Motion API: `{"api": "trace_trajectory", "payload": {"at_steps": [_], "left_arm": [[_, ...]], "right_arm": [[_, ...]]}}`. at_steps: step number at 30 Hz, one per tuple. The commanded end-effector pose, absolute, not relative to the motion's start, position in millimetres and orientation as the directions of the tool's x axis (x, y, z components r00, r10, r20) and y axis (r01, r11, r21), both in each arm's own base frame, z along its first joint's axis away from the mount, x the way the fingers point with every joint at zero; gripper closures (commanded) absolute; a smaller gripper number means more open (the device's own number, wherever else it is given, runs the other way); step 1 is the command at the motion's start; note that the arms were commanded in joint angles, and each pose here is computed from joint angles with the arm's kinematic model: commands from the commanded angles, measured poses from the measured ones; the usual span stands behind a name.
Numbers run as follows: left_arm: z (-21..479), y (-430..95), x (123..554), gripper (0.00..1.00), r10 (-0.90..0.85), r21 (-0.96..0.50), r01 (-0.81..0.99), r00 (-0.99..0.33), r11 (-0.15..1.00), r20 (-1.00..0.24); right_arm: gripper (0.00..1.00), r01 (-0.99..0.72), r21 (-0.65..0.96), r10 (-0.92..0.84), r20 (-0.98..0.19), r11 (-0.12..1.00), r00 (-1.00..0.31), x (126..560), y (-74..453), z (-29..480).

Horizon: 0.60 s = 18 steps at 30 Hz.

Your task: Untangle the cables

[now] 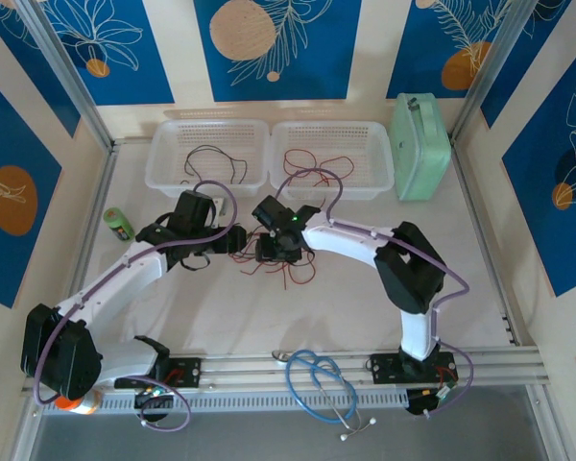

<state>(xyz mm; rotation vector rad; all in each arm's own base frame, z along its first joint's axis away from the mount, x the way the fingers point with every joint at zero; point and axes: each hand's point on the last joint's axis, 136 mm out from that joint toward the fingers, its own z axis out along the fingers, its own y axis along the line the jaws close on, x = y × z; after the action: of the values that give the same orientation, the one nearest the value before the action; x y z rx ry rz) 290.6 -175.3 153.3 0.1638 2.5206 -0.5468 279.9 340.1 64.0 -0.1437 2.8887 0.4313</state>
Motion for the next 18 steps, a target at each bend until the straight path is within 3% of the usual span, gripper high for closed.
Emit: {"api": "trace_trajectory", "payload": {"at_steps": [1, 5, 12, 16, 18], "left_arm": [[154, -175, 288, 0.30, 0.004, -0.342, 0.228, -0.837, 0.912, -0.548], [154, -175, 289, 0.30, 0.004, -0.340, 0.228, -0.836, 0.912, -0.549], [154, -175, 289, 0.30, 0.004, -0.339, 0.228, -0.836, 0.913, -0.549], [155, -176, 289, 0.30, 0.002, -0.343, 0.229, -0.834, 0.911, -0.552], [155, -175, 289, 0.30, 0.001, -0.344, 0.228, -0.834, 0.911, -0.551]], "right_arm": [[0.50, -0.153, 0.223, -0.097, -0.245, 0.963, -0.965, 285, 339, 67], [0.57, -0.162, 0.216, -0.106, -0.246, 0.963, -0.963, 287, 343, 66], [0.88, -0.163, 0.214, -0.109, -0.244, 0.963, -0.964, 284, 342, 67], [0.99, -0.161, 0.216, -0.105, -0.250, 0.963, -0.963, 283, 340, 72], [1.00, -0.163, 0.222, -0.104, -0.255, 0.961, -0.961, 282, 340, 76]]}}
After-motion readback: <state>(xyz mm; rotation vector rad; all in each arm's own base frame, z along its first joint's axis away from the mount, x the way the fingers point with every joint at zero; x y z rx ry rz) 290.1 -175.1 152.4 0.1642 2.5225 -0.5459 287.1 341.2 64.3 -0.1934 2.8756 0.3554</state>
